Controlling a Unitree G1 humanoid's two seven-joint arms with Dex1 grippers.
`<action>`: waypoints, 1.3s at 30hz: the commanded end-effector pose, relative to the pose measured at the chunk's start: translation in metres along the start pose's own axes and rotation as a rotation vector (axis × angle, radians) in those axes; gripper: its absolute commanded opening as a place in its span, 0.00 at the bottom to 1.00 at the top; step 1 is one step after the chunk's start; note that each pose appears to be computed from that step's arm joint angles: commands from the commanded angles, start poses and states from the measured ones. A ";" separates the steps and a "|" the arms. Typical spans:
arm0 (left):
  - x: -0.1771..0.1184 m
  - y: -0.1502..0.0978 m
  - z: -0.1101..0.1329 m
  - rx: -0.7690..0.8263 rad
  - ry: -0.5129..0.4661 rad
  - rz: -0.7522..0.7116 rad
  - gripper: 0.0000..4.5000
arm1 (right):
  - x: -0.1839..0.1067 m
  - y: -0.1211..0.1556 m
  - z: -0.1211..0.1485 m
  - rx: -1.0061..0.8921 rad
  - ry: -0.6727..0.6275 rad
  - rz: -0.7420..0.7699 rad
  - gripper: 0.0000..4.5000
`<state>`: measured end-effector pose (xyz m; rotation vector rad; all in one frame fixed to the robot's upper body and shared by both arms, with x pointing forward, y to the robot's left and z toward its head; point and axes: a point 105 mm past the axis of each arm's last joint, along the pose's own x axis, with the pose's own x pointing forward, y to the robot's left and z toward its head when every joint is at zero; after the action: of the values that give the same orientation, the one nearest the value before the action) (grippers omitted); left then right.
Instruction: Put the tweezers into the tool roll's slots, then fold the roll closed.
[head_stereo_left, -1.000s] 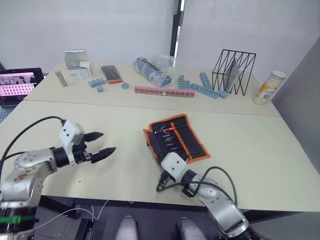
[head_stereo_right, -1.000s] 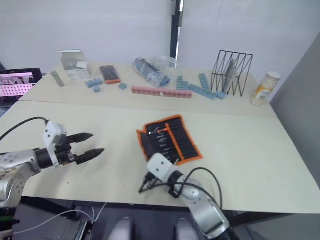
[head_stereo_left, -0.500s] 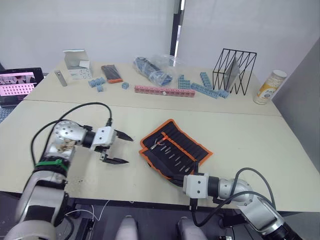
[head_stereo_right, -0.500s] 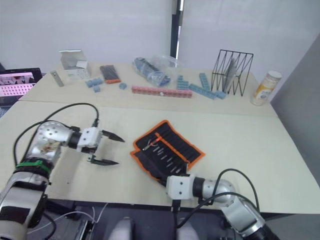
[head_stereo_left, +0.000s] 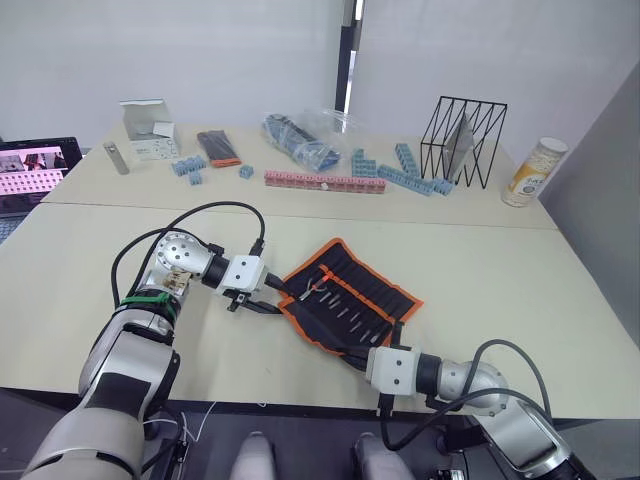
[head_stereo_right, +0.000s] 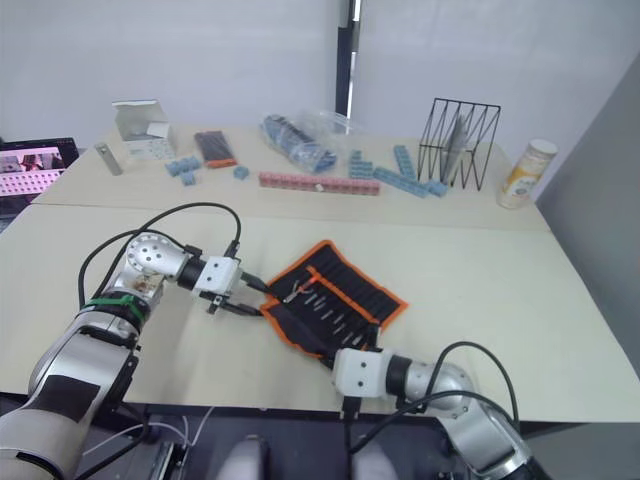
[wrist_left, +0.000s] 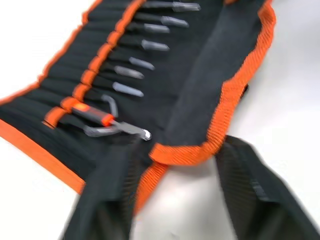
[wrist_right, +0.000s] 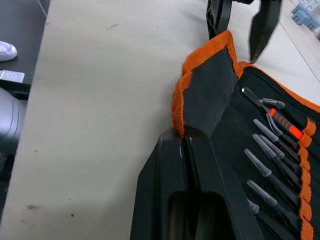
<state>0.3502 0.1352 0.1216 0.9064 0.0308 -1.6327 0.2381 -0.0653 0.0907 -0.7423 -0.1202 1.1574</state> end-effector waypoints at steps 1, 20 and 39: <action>0.000 0.006 0.007 0.062 0.009 -0.008 0.15 | -0.002 -0.008 0.012 -0.031 -0.028 -0.040 0.00; -0.029 -0.026 -0.013 0.001 0.014 0.088 0.01 | 0.013 -0.049 0.000 -0.208 0.037 -0.102 0.00; -0.025 -0.091 0.021 -0.366 -0.005 0.350 0.01 | 0.030 -0.050 0.000 -0.432 -0.052 0.063 0.00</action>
<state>0.2568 0.1710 0.0970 0.5939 0.1754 -1.2987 0.2915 -0.0475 0.1072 -1.0883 -0.3730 1.2269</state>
